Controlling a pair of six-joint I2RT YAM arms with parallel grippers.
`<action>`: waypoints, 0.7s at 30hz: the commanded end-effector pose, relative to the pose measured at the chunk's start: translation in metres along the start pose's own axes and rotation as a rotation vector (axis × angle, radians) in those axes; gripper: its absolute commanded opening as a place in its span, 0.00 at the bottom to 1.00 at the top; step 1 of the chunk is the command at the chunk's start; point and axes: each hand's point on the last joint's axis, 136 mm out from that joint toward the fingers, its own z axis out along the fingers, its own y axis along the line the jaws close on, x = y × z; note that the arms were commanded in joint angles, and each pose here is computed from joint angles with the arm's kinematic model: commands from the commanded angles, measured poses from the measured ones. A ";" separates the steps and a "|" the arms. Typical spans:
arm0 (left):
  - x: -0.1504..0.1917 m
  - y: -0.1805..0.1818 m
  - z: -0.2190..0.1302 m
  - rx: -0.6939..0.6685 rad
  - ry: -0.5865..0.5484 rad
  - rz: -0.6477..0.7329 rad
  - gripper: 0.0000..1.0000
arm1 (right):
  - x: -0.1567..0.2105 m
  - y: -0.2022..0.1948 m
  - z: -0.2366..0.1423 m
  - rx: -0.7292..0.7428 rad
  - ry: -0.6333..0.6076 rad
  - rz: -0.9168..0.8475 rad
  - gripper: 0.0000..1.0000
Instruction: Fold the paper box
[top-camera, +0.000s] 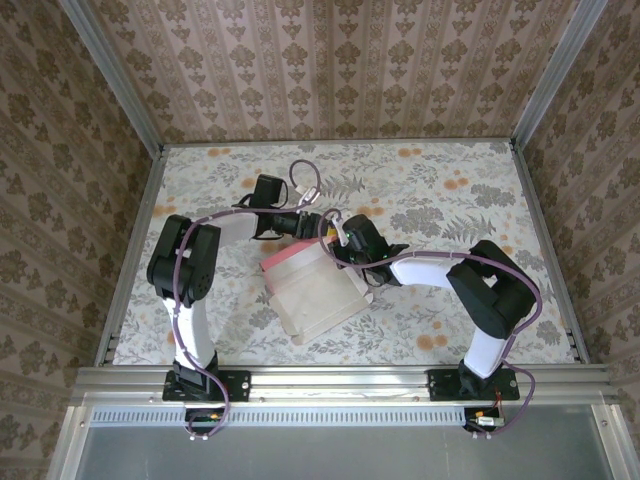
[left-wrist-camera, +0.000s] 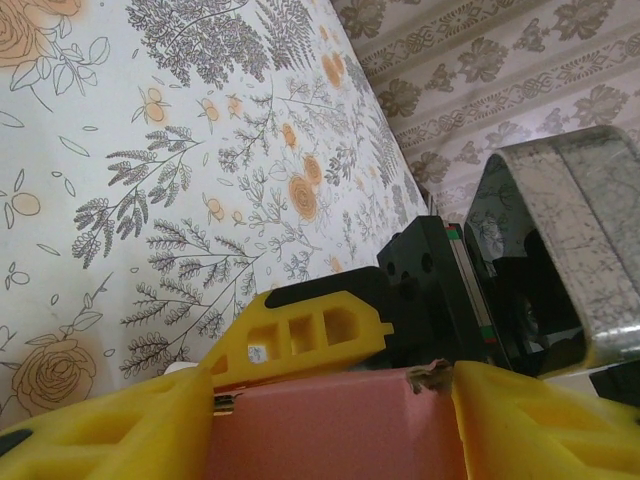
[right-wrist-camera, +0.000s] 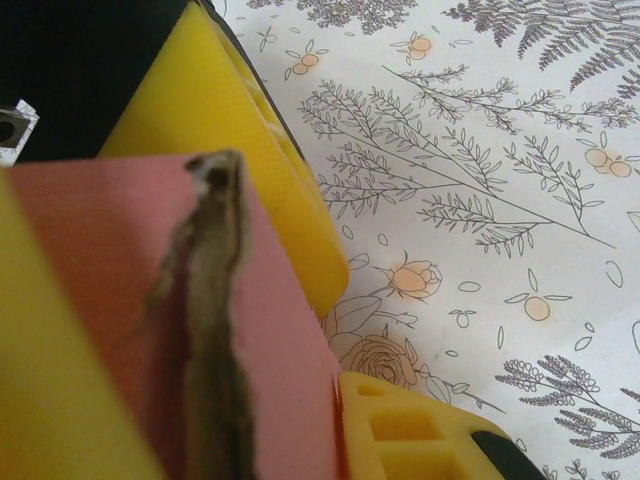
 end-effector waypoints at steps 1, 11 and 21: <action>0.003 -0.021 0.006 0.056 0.042 0.034 0.63 | -0.008 -0.023 -0.005 0.106 -0.016 0.008 0.13; -0.002 -0.027 0.003 0.035 0.041 0.049 0.63 | -0.002 -0.034 -0.006 0.173 0.003 0.045 0.11; 0.000 -0.024 0.006 -0.077 0.053 0.082 0.68 | 0.003 -0.025 -0.016 0.097 0.004 0.079 0.33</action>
